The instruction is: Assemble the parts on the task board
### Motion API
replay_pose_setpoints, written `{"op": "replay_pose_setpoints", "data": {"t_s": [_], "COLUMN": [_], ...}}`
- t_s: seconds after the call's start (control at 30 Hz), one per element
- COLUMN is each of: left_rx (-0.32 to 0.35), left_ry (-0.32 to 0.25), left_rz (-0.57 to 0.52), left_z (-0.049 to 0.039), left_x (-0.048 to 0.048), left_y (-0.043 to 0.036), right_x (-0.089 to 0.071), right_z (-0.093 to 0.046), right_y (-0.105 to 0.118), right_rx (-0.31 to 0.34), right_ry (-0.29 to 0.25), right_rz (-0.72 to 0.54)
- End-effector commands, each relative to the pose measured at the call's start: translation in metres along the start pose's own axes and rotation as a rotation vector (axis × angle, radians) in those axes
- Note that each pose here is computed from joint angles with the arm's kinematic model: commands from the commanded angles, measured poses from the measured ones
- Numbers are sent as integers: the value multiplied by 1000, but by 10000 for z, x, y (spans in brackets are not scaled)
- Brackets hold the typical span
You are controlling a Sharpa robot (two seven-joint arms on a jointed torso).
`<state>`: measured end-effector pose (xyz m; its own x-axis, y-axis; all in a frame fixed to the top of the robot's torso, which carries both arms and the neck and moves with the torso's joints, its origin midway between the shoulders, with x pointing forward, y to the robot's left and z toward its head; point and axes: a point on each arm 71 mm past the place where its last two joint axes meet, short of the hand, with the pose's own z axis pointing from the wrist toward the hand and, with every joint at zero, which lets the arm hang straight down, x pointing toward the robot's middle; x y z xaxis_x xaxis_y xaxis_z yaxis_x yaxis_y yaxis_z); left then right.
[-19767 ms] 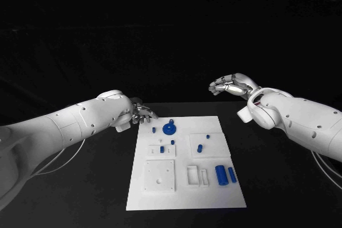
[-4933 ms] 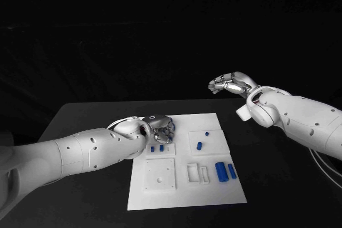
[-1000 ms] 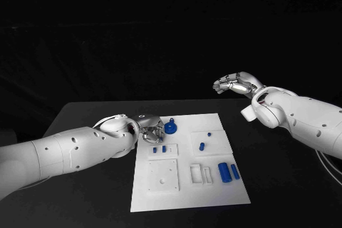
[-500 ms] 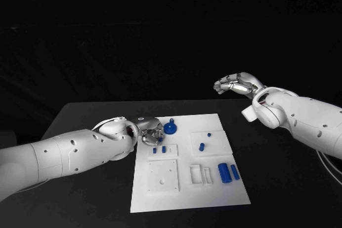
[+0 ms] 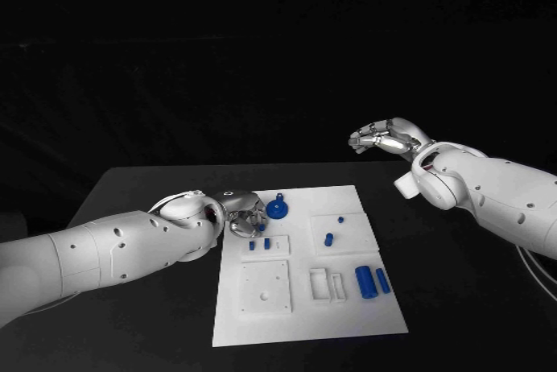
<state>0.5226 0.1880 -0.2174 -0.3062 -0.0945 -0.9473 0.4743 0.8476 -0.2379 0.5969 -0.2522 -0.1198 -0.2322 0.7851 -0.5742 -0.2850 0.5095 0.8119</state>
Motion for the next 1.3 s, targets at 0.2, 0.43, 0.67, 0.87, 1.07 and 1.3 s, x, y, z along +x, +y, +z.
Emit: {"op": "replay_pose_setpoints", "data": {"t_s": [0.2, 0.43, 0.67, 0.87, 1.07, 1.3], "left_rx": [-11, -34, -51, -85, -116, -42], "left_ry": [-7, -46, -122, -225, -290, -327], "left_rz": [-4, -31, -111, -311, -725, -1019], "left_z": [-19, -60, -84, -119, -173, -218], "left_x": [-14, -74, -208, -351, -461, -527], "left_y": [52, 217, 365, 498, 582, 515], "right_x": [-22, 12, 92, 210, 321, 522], "right_z": [-24, -87, -176, -261, -353, -434], "right_y": [-16, -50, -67, -67, -41, 4], "right_rx": [1, 18, 16, 11, -12, -39], "right_ry": [4, 58, 145, 226, 265, 279], "right_rz": [-2, -66, -177, -357, -578, -775]}}
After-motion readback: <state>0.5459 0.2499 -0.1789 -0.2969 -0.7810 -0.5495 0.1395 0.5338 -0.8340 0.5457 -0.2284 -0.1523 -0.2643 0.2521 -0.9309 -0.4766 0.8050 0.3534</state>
